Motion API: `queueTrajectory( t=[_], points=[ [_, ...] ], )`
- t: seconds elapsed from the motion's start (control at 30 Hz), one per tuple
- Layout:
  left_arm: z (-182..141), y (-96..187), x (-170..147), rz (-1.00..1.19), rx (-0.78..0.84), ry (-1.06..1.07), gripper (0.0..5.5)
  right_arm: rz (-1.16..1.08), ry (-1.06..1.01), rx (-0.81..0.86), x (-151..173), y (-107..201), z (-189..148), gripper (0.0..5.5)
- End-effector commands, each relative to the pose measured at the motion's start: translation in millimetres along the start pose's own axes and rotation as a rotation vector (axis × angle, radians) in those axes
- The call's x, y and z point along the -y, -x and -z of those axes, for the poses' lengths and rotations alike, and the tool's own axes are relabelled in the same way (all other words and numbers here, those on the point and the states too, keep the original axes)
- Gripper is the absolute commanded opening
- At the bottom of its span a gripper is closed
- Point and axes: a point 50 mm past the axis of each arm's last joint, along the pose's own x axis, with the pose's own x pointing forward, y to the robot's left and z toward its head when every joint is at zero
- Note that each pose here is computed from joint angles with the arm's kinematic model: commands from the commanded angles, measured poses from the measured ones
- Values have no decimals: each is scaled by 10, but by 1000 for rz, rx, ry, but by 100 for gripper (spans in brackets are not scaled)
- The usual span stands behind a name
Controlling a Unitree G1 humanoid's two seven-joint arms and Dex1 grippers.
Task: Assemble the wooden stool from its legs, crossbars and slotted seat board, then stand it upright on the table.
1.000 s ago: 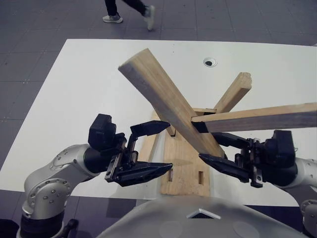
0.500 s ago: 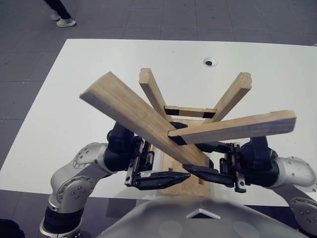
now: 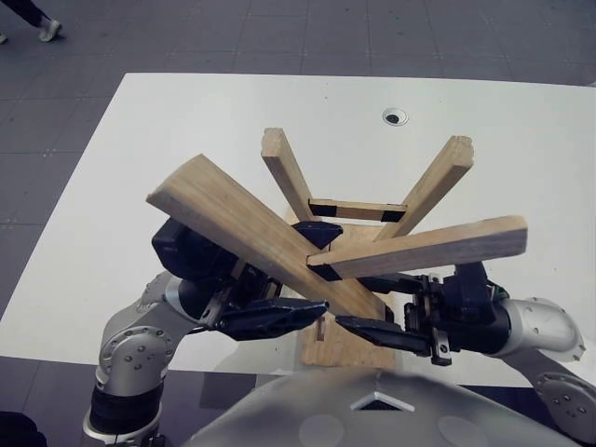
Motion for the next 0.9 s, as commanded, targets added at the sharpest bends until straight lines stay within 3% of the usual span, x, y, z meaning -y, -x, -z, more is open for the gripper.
queueTrajectory(
  t=[0.03, 0.27, 0.7, 0.73, 0.9],
  points=[
    [-49, -26, -23, -4, 13, -24, 311, 11, 12, -8, 16, 6, -7, 204],
    [19, -75, -116, -81, -24, -110, 208, -8, -5, 8, -4, -25, -28, 204],
    [44, 29, 60, 82, -128, -51, 204, -40, -79, -25, 64, -5, 38, 204],
    [44, 39, 55, 79, -135, -54, 204, -37, -88, -42, 73, -2, 55, 246],
    [62, 84, 29, 54, -166, -69, 204, 6, -53, -77, 122, 51, 56, 344]
  ],
)
